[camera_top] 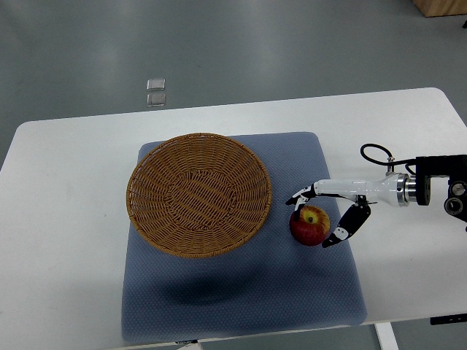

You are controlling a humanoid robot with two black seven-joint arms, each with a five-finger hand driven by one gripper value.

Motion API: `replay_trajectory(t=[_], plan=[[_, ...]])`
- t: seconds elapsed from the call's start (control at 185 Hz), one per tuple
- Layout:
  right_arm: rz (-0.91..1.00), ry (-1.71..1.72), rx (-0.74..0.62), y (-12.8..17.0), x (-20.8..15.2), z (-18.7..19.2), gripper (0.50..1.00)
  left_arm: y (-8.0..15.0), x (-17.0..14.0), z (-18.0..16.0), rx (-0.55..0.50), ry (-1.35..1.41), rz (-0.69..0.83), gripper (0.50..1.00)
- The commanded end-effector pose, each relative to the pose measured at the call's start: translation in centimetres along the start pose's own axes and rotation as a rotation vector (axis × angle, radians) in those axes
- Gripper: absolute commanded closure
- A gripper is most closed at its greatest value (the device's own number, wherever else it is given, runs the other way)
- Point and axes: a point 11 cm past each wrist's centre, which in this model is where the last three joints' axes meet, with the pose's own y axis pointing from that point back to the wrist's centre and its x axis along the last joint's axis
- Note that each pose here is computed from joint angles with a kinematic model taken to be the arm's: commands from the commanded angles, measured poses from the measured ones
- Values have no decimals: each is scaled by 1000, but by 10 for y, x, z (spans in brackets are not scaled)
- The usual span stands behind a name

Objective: Place red apple in basket with right hand
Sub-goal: 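Close the right hand fingers on the apple and lift it, then carry the held apple over the wicker basket with the right hand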

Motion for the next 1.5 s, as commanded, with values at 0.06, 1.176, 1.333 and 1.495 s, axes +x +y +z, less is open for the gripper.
replay_trajectory(t=[0.06, 1.176, 1.333, 1.495], plan=[[-5, -5, 19, -10, -5, -3, 587, 0, 0, -1, 2, 1, 0, 500], [212, 57, 72, -1, 76, -24, 875, 0, 1, -2, 2, 2, 3, 500], [255, 68, 150, -15, 121, -64, 873, 0, 0, -2, 2, 2, 1, 500], [247, 82, 210, -51, 133, -97, 865, 0, 0, -2, 2, 2, 1, 500]])
